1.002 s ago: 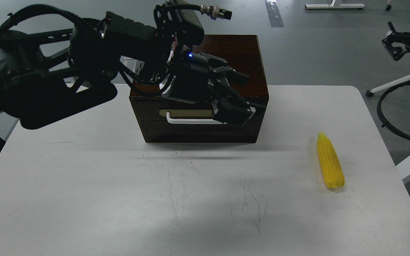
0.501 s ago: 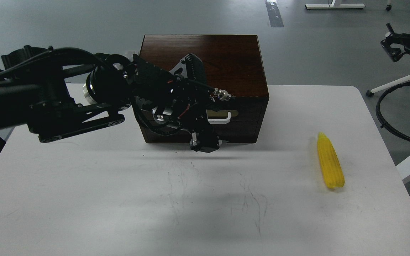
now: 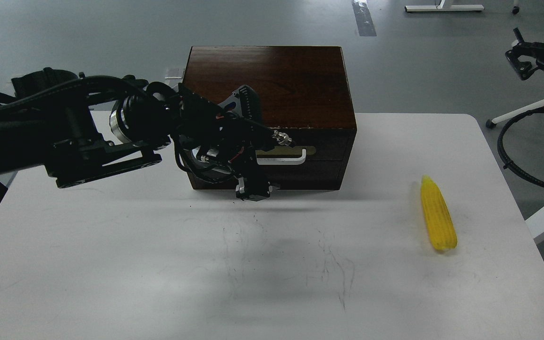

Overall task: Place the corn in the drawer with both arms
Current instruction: 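Move the left gripper down to the white drawer handle, then grasp the white drawer handle with the left gripper, then pull the drawer out toward the robot with the left gripper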

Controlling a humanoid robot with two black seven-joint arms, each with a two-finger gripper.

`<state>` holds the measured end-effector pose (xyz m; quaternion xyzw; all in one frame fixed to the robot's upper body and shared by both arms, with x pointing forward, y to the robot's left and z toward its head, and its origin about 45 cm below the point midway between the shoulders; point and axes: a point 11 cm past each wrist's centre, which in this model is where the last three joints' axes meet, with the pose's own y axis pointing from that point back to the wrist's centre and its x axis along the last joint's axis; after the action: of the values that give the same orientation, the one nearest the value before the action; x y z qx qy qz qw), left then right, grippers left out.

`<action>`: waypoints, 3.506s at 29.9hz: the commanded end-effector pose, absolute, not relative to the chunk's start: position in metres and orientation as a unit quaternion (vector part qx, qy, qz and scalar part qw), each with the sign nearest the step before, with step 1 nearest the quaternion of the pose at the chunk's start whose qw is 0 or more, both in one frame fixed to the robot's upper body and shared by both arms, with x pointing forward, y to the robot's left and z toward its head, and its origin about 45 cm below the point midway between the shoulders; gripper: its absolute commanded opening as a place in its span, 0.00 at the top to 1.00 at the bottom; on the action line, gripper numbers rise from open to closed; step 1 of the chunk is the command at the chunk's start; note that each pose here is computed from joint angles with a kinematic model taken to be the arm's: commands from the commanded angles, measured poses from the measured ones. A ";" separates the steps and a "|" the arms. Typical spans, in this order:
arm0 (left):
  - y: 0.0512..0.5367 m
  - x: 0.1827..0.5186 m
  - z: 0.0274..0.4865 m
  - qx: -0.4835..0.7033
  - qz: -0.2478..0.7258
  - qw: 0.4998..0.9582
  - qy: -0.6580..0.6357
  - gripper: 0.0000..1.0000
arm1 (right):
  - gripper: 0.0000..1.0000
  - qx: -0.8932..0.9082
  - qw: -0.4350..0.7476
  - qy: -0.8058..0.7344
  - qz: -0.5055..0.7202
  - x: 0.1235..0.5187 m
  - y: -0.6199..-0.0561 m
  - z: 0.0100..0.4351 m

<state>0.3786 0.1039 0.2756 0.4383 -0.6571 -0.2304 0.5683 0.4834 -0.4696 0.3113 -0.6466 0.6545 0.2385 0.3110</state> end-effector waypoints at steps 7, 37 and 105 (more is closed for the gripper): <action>0.119 0.382 0.260 0.459 -0.251 0.558 -0.644 0.26 | 0.00 -0.646 0.311 0.655 0.238 0.483 -0.470 0.311; 0.121 0.376 0.253 0.459 -0.272 0.549 -0.643 0.41 | 0.00 -0.647 0.309 0.656 0.234 0.483 -0.473 0.315; 0.100 0.333 0.262 0.393 -0.323 0.550 -0.662 0.42 | 0.00 -0.644 0.308 0.661 0.231 0.481 -0.478 0.316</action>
<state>0.3348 0.1009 0.2619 0.3955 -0.6616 -0.3219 0.5497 0.4816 -0.4764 0.3154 -0.6451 0.6596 0.2316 0.3084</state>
